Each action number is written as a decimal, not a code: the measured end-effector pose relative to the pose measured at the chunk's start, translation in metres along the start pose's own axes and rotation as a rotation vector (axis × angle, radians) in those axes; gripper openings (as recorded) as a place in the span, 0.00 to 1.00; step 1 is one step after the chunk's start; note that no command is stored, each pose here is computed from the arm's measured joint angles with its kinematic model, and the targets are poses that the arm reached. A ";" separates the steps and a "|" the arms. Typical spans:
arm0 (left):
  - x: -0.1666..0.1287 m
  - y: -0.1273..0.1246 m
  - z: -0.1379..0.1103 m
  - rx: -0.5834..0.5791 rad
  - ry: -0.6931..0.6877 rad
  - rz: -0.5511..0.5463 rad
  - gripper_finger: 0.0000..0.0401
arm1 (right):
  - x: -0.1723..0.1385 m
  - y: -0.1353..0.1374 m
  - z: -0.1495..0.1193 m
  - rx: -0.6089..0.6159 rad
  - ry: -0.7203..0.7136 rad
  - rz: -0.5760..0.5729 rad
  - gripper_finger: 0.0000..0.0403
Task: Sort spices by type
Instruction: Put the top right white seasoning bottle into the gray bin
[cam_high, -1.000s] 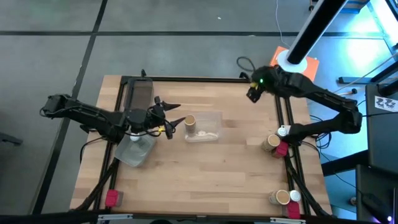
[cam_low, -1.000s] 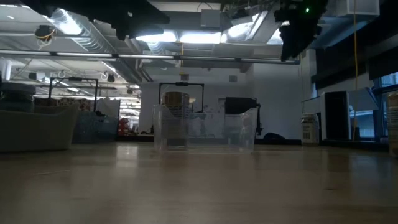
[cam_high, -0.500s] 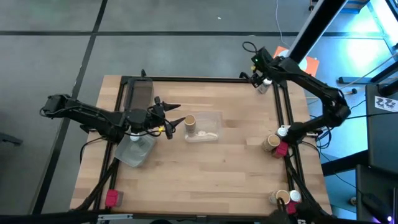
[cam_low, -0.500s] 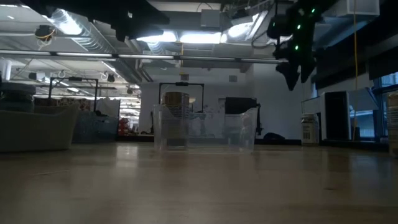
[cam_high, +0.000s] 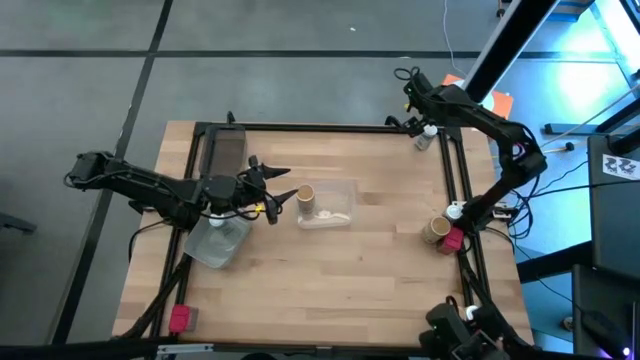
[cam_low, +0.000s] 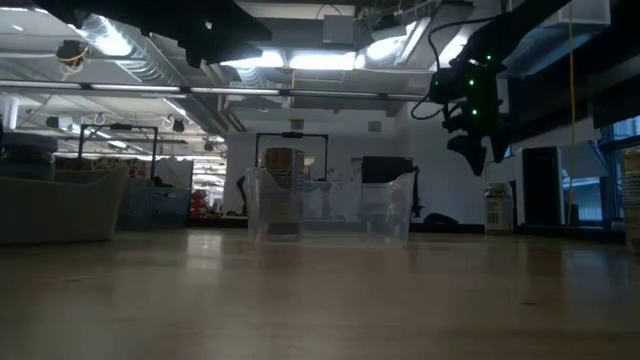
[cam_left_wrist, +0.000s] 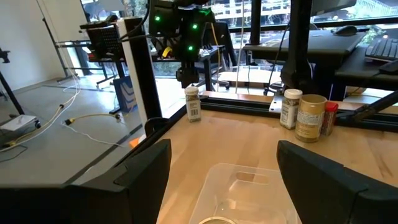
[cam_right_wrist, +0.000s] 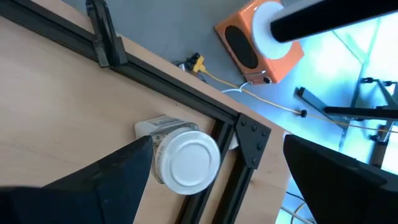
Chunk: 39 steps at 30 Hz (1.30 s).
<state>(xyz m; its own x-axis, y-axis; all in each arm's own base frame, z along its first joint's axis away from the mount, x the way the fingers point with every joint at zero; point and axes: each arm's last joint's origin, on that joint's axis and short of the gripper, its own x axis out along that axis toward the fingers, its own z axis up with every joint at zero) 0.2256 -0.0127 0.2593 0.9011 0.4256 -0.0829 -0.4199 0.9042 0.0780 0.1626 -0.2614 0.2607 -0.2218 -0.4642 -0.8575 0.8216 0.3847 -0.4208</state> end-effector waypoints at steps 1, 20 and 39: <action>0.000 0.000 0.000 0.000 0.000 0.000 0.69 | 0.001 -0.001 0.000 0.003 0.004 0.005 0.89; 0.000 0.000 0.000 -0.005 0.002 0.000 0.69 | 0.013 -0.004 -0.001 0.052 -0.004 0.025 0.89; 0.000 0.000 0.000 -0.002 0.002 0.000 0.69 | 0.031 0.002 -0.011 0.017 0.025 0.048 0.89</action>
<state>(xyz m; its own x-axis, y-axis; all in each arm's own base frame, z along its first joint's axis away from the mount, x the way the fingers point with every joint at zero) 0.2256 -0.0127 0.2592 0.9009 0.4256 -0.0845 -0.4201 0.9043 0.0756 0.1514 -0.2662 0.2301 -0.1954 -0.4252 -0.8838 0.8403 0.3921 -0.3744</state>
